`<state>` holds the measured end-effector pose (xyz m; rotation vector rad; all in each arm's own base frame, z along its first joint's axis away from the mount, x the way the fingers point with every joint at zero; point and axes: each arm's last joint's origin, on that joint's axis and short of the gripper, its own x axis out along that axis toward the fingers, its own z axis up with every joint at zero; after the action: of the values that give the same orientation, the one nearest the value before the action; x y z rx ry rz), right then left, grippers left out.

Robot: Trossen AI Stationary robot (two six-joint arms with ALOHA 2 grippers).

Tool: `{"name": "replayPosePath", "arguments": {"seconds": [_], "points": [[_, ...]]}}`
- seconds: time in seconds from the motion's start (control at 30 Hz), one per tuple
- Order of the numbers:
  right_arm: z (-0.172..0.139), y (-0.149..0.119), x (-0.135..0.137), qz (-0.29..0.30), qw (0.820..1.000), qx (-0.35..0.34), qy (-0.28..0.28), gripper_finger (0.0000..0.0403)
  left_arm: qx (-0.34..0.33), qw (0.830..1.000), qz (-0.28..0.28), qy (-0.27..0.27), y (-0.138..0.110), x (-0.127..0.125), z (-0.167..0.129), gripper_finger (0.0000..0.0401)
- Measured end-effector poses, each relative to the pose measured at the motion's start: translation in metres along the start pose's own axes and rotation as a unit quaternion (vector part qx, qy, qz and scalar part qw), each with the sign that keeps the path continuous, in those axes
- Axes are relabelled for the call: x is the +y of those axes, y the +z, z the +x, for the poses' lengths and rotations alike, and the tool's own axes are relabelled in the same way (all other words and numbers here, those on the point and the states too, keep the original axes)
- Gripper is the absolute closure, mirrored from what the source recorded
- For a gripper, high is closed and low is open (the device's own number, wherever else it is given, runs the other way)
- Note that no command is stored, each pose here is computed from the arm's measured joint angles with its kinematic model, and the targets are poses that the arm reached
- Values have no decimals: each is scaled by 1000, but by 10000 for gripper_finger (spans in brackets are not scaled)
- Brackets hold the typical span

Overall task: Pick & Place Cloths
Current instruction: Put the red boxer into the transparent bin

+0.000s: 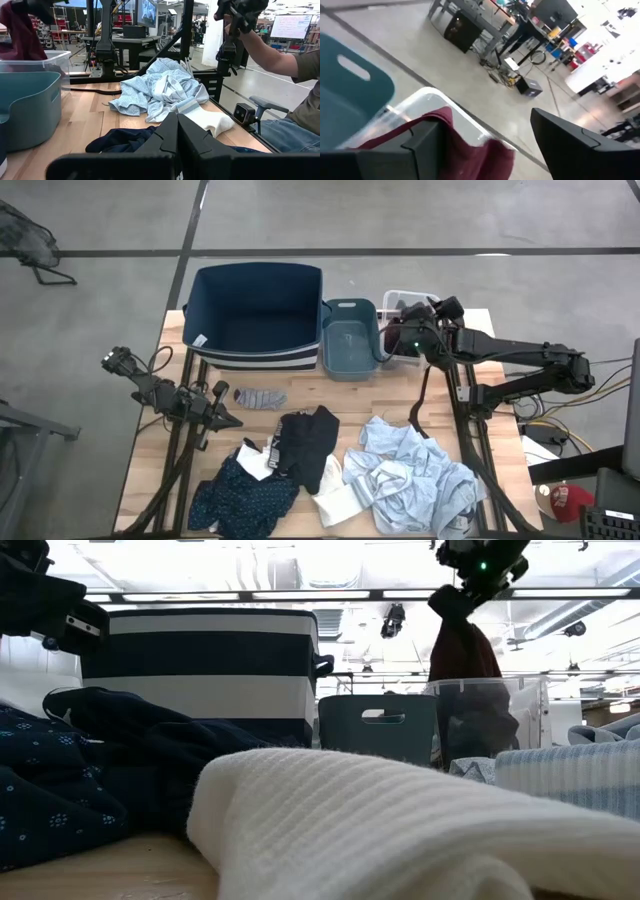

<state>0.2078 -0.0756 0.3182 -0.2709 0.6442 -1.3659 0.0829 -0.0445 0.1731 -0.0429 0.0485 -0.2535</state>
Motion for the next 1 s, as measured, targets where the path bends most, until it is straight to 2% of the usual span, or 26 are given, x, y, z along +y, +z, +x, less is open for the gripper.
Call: {"name": "replayPosePath", "arguments": {"seconds": [0.1,0.2,0.37,0.53,0.6,0.83,1.0], "points": [[-3,6,-4,11,1000,3,19,119,0,1000,0,0,0,0,0,398],[-2,9,-10,42,996,30,69,117,0,1000,0,0,0,0,0,398],[3,5,-27,86,975,137,150,128,0,1000,0,0,0,0,0,398],[10,-7,-46,82,961,231,126,143,0,1000,0,0,0,0,0,398],[12,-11,-48,82,954,255,137,148,0,1000,0,0,0,0,0,398],[17,-19,-43,80,946,276,151,166,0,1000,0,0,0,0,0,398],[23,-22,-34,69,906,331,253,174,0,1000,0,0,0,0,0,398]]}}
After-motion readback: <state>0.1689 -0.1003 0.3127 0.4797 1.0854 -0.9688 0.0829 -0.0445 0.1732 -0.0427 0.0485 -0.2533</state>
